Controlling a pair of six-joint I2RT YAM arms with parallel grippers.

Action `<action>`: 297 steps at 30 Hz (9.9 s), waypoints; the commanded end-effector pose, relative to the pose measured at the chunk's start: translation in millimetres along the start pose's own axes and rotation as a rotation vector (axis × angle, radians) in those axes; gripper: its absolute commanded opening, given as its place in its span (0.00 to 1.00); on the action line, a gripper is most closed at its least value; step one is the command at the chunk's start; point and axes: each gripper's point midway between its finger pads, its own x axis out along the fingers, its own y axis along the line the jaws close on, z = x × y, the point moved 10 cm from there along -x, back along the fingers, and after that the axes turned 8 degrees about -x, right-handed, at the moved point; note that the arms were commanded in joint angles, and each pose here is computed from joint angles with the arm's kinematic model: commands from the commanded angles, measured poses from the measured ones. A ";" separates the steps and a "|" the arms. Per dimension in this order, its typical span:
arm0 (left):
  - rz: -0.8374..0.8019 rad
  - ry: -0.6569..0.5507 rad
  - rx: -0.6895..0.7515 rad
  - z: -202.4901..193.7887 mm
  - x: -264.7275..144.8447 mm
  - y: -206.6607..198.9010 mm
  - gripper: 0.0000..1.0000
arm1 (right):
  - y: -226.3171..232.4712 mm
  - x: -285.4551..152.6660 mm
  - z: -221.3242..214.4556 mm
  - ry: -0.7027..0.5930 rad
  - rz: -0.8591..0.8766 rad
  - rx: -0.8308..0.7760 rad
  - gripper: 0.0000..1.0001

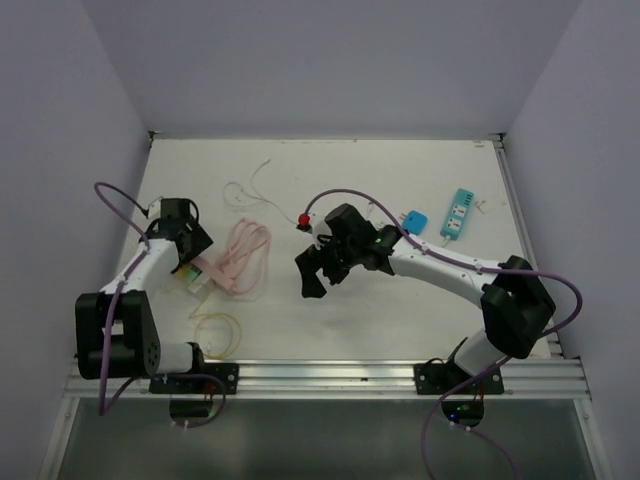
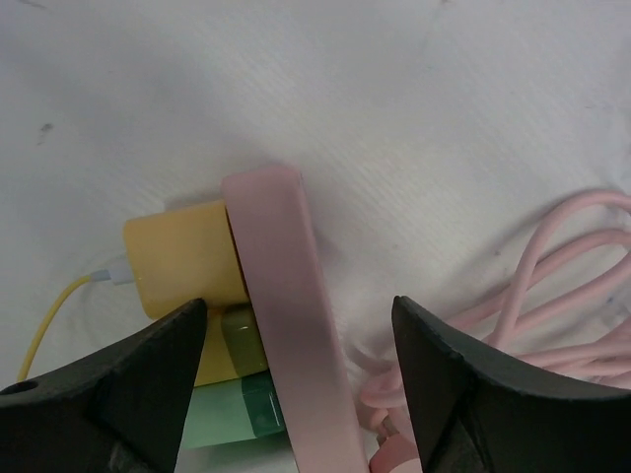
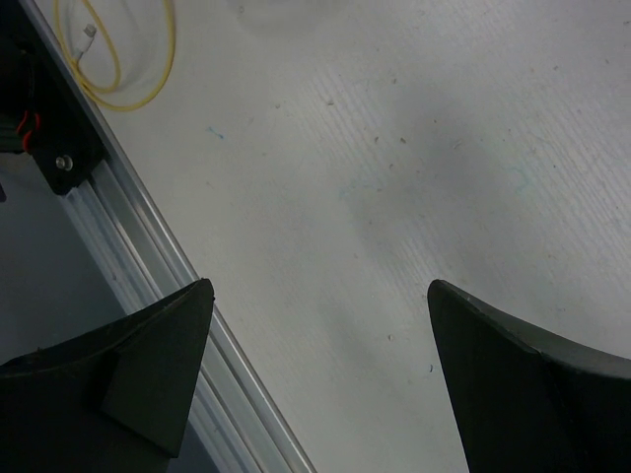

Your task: Pull the plug off the socket

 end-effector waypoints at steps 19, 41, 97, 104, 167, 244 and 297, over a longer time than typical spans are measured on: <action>-0.569 0.381 0.334 -162.1 -80.5 -154.2 0.78 | -9.8 -50.9 -18.1 -0.243 -0.415 0.060 0.93; -0.621 0.054 0.271 -21.4 -89.3 -116.4 1.00 | 51.0 -7.2 -7.0 -0.171 -0.492 0.216 0.90; -0.872 0.272 0.240 -63.0 -108.7 -59.4 1.00 | -22.3 71.6 -39.8 0.010 -0.431 0.302 0.00; -0.830 0.229 0.260 -56.1 -94.6 -75.2 1.00 | -25.8 62.7 -39.2 0.025 -0.353 0.189 0.00; -0.683 0.469 0.224 -165.0 -73.8 -120.9 0.98 | -84.1 51.3 -87.5 0.063 -0.347 0.517 0.00; -0.742 0.381 -0.112 -153.5 -80.5 -126.5 0.00 | -94.4 62.8 -106.3 0.183 -0.397 0.630 0.00; -0.622 0.212 0.004 -20.7 -17.3 -101.1 0.00 | -114.1 41.7 -129.6 0.207 -0.506 0.792 0.00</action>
